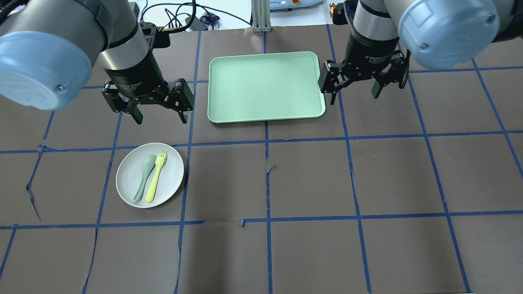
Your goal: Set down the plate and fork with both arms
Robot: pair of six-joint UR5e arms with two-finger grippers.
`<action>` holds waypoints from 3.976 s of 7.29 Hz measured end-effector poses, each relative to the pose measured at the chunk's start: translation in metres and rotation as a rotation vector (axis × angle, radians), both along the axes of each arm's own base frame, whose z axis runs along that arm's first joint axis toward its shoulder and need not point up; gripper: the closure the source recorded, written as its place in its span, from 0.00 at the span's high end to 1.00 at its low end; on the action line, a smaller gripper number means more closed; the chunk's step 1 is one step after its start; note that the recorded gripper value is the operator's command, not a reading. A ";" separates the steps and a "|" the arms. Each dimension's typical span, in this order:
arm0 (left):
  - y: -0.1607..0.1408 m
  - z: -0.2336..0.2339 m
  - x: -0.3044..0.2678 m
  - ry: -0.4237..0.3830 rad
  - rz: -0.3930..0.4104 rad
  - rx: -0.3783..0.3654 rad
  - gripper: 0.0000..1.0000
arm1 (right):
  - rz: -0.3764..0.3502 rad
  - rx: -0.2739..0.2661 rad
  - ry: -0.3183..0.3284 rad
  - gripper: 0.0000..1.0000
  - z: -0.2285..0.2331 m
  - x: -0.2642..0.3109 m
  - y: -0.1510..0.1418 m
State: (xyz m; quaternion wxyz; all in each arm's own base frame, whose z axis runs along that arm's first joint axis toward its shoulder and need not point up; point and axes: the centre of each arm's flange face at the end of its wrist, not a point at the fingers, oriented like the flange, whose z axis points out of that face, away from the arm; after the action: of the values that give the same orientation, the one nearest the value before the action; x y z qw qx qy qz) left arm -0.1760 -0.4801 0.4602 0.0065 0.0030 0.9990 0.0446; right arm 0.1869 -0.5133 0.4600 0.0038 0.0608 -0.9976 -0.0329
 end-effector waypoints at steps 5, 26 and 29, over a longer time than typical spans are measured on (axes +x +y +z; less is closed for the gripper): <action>0.006 0.006 0.006 -0.016 0.008 0.012 1.00 | 0.000 -0.010 0.034 1.00 0.010 -0.005 0.007; -0.005 -0.264 0.272 0.116 0.022 0.088 0.77 | -0.017 0.073 0.021 1.00 -0.023 -0.001 0.002; -0.006 -0.285 0.269 0.135 0.014 0.124 0.12 | -0.017 0.080 0.020 1.00 -0.031 -0.001 0.003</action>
State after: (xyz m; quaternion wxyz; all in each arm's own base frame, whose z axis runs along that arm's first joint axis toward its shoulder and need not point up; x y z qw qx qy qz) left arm 0.0926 -0.4858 0.1751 -0.0616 -0.0005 0.9924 0.1063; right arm 0.1854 -0.5103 0.4289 0.0111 0.0520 -0.9959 -0.0733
